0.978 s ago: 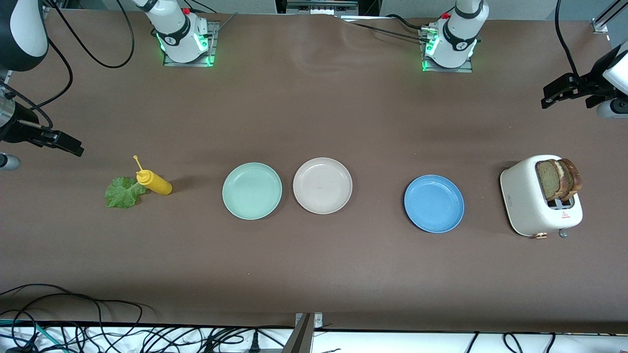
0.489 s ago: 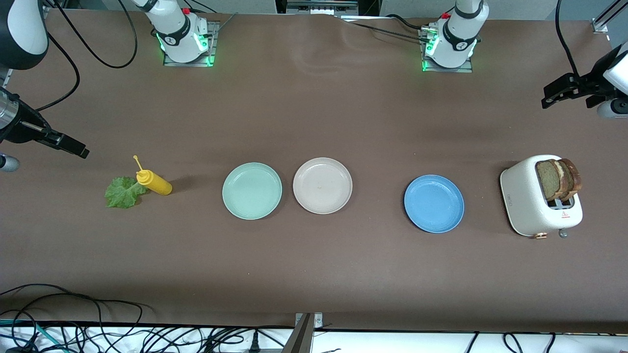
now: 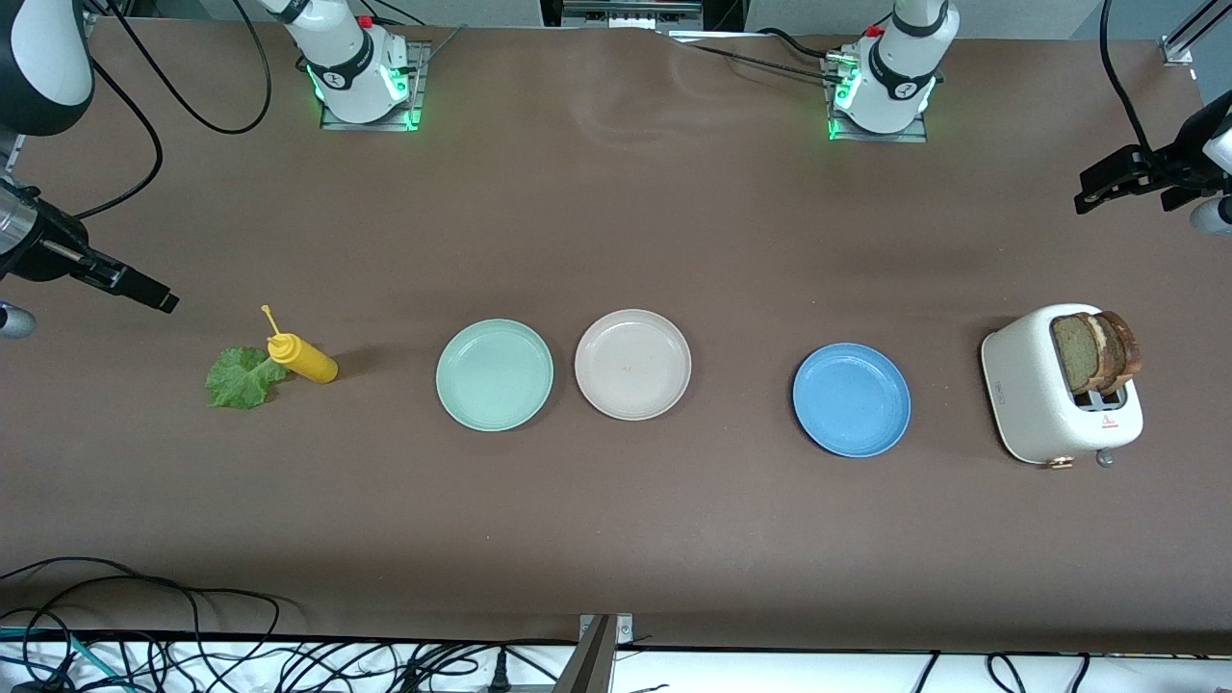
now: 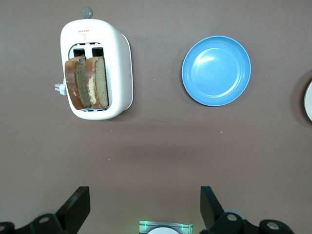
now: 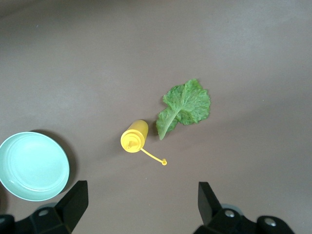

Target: Make sandwich on beige plate with both arms

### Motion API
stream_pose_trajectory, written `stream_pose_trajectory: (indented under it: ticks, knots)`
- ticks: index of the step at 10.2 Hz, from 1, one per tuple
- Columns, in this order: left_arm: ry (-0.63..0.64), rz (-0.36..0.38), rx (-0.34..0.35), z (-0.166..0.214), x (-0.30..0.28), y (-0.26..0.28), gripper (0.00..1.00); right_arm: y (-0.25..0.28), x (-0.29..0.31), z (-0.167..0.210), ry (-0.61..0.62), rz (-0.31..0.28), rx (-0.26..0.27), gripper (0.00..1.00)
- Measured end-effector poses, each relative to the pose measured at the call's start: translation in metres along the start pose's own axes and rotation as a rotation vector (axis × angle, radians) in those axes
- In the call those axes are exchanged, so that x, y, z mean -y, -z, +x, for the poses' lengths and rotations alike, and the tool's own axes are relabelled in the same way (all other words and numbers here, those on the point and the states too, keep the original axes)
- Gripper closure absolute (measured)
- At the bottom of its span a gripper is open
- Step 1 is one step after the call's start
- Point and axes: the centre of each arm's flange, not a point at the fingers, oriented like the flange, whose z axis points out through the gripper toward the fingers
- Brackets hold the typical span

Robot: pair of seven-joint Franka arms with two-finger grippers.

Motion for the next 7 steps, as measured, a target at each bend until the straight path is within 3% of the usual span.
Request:
stream_pose_trajectory:
  ticks: [7]
  knots:
    - [0.01,-0.001,0.003,0.0,0.005,-0.001,0.0,-0.004,0.02,-0.01,0.03,-0.009,0.029,0.0]
